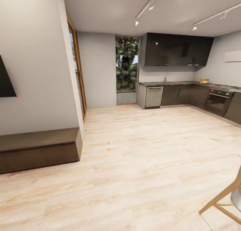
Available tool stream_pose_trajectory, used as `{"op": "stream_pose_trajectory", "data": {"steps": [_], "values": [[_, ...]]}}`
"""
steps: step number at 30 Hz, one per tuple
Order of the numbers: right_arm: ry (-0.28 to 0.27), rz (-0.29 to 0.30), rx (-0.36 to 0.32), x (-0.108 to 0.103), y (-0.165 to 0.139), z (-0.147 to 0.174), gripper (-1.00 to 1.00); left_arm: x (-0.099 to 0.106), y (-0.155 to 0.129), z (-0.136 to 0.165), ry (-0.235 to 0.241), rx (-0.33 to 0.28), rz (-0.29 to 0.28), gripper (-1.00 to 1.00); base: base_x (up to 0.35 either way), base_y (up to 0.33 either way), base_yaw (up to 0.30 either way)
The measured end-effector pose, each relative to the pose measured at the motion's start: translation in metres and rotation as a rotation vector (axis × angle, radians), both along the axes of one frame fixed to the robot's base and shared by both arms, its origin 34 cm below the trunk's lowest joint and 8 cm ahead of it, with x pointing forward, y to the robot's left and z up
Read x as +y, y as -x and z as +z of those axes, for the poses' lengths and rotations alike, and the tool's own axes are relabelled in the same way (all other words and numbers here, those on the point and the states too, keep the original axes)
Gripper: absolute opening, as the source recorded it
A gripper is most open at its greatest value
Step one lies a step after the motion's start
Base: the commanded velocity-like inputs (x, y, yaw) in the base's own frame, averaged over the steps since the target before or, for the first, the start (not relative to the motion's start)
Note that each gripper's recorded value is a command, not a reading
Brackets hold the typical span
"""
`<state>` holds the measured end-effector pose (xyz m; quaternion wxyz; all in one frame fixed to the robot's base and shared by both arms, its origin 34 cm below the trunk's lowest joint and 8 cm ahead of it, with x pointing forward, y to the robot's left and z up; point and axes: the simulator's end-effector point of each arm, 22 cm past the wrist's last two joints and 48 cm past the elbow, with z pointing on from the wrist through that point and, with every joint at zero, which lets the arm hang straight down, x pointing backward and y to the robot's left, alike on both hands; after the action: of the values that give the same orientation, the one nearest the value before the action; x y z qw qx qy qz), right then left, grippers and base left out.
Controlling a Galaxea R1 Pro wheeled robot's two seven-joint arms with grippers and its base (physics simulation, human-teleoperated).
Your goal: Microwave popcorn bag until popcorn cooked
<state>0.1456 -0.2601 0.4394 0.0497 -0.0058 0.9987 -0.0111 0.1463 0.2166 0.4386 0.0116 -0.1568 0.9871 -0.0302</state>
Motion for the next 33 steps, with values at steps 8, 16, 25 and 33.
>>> {"op": "stream_pose_trajectory", "data": {"steps": [8,16,25,33], "values": [[0.0,-0.001,0.0,0.0,0.0,0.0,1.0,0.0,0.0001,0.0,0.0,0.001,0.001,1.0,0.326,0.0,0.0],[0.0,-0.001,0.0,0.0,0.0,0.0,1.0,0.0002,0.0,0.0,-0.001,0.0,0.0,1.0,0.328,0.0,0.0],[0.0,-0.008,0.001,0.0005,0.0003,0.0,1.0,0.0001,-0.0001,0.0,-0.001,0.0,0.0,1.0,0.329,0.0,-0.128],[0.0,-0.008,0.001,0.0006,0.0004,0.0,1.0,0.0001,-0.0001,0.0,-0.001,0.0,0.0,1.0,0.329,0.0,-0.245]]}}
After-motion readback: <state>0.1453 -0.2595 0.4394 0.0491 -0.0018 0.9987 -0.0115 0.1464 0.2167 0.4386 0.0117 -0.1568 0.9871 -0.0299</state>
